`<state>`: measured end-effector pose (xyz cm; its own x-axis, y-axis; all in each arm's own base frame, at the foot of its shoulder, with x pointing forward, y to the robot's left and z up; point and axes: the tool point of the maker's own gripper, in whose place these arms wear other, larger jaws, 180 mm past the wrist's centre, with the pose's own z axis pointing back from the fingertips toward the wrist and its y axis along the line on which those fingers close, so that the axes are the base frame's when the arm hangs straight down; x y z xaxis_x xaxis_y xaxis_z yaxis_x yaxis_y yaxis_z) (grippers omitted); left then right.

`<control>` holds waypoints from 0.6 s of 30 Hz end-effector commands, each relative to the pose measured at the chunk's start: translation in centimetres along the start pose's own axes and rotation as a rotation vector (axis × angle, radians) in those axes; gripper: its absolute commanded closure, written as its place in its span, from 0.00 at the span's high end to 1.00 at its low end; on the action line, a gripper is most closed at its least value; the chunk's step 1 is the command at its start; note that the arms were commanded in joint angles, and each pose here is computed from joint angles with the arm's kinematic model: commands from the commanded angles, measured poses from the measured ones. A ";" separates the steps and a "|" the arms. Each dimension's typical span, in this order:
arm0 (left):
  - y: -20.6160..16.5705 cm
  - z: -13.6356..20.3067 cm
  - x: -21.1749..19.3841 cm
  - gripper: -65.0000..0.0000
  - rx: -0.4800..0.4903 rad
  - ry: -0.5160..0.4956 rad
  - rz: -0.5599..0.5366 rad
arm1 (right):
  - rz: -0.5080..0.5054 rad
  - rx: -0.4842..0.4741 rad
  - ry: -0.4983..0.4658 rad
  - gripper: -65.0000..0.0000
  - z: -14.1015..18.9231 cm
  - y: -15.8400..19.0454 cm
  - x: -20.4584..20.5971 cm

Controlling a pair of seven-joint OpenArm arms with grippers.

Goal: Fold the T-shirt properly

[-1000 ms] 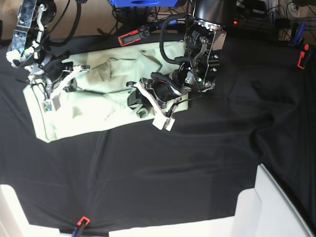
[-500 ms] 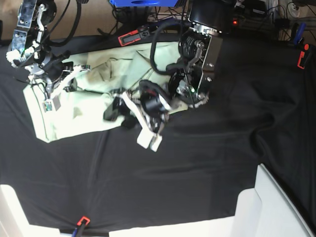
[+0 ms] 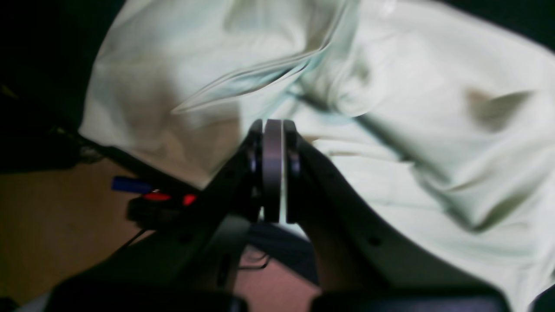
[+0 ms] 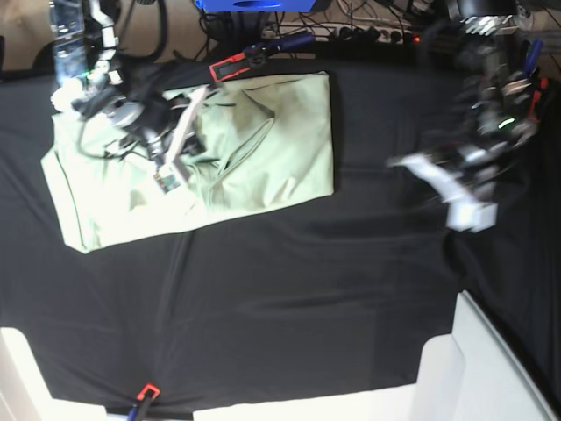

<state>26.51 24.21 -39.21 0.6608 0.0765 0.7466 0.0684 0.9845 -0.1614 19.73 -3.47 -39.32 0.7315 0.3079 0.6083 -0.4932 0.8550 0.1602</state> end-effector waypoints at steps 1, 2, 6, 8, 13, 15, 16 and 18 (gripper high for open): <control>2.1 1.4 1.1 0.00 0.045 -0.046 0.000 | 0.005 0.032 -0.049 0.03 0.1 1.3 1.4; 4.0 2.5 0.7 0.00 0.102 -0.035 -0.005 | -0.001 0.040 -0.045 0.03 -0.1 2.0 1.4; 10.4 6.3 -1.9 0.00 0.338 0.072 -0.106 | -0.106 0.058 -0.043 0.04 -1.0 5.0 1.8; 12.3 7.5 -2.9 0.00 0.431 0.137 -0.175 | -0.184 0.057 -0.030 0.04 -1.6 6.1 1.6; 14.5 9.6 -4.7 0.00 0.554 0.195 -0.179 | -0.368 -0.011 -0.007 0.16 -3.7 6.1 0.7; 14.8 9.9 -4.8 0.00 0.565 0.192 -0.169 | -0.422 -0.052 0.012 0.33 -4.4 5.5 -0.2; 14.8 9.9 -4.8 0.00 0.565 0.192 -0.169 | -0.432 -0.067 0.012 0.43 -4.7 5.2 -0.3; 14.8 9.9 -4.8 0.00 0.566 0.192 -0.169 | -0.444 -0.087 0.033 0.56 -5.3 4.7 -0.8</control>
<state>16.30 39.40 -39.92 0.8211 -0.0422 0.5692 -0.1869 0.9224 0.3381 18.32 1.80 -44.22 0.8978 -0.0663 0.4353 -0.0798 0.9477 0.3090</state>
